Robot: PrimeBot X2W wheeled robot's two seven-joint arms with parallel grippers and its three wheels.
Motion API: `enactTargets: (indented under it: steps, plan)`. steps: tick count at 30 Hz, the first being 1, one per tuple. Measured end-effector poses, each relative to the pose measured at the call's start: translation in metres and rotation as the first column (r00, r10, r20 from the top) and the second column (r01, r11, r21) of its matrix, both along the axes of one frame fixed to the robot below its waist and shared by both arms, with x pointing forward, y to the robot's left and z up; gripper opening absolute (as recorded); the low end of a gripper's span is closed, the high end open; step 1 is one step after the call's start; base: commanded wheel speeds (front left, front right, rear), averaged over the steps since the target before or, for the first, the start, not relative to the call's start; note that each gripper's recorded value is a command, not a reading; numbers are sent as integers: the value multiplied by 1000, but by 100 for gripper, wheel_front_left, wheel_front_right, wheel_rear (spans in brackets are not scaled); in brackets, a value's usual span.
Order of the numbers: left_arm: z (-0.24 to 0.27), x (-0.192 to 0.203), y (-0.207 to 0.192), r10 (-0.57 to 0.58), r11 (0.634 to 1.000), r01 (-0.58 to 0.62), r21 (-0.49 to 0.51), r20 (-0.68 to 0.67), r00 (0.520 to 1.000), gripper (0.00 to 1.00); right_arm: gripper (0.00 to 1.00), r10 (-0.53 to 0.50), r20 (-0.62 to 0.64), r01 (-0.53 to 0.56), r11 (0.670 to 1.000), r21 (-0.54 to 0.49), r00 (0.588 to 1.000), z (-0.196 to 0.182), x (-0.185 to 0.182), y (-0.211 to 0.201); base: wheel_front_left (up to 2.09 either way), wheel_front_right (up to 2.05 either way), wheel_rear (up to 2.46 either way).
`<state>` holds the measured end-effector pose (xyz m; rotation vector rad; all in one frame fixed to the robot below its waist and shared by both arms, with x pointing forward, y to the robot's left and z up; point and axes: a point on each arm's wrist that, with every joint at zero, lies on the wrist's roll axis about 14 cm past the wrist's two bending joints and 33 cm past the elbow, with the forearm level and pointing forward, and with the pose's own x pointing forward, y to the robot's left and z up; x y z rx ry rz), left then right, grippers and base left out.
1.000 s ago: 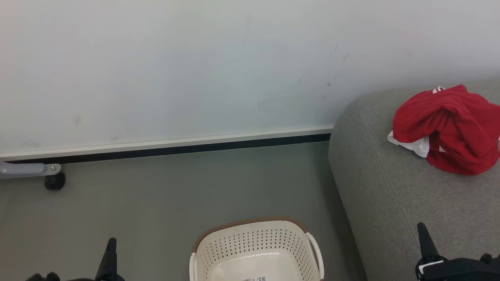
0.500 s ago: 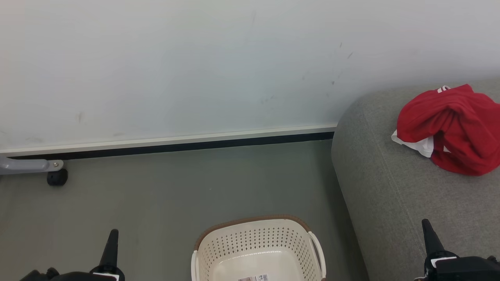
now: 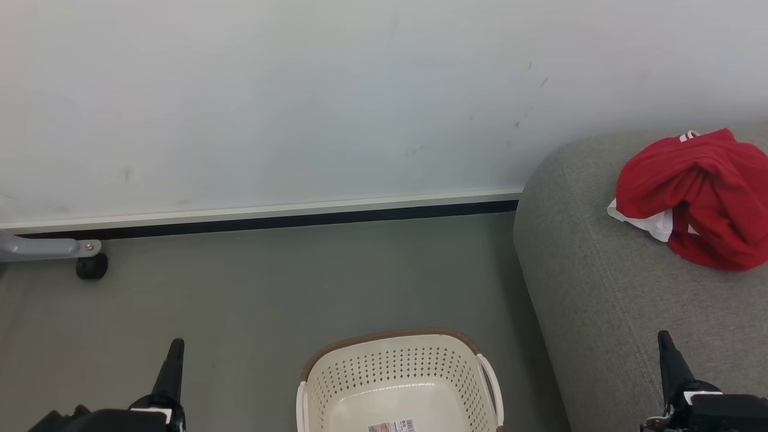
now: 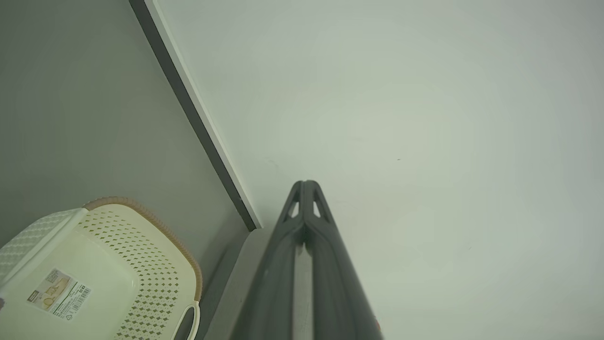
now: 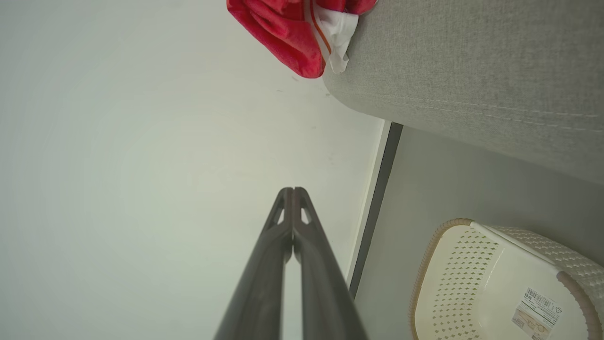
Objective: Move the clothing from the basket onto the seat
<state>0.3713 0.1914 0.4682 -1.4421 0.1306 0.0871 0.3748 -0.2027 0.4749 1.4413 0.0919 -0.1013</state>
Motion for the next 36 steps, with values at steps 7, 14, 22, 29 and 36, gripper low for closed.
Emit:
enactTargets:
  steps: [7,14,22,29,36]
  plan:
    - [6,4,1,11,997,-8,-83,30,999,0,0,-14,24,11,996,91,1000,3,3,-2,0,0,0]
    - [11,7,0,17,992,-11,-127,48,999,0,0,-22,42,17,992,127,999,7,6,-3,0,0,0]
    - [10,7,0,17,992,-11,-127,48,999,0,0,-23,42,17,992,129,999,7,6,-3,0,0,0]
    - [10,7,0,17,992,-11,-127,48,999,0,0,-23,42,17,992,129,999,7,6,-3,0,0,0]
    - [10,7,0,17,992,-11,-127,48,999,0,0,-23,42,17,992,129,999,7,6,-3,0,0,0]
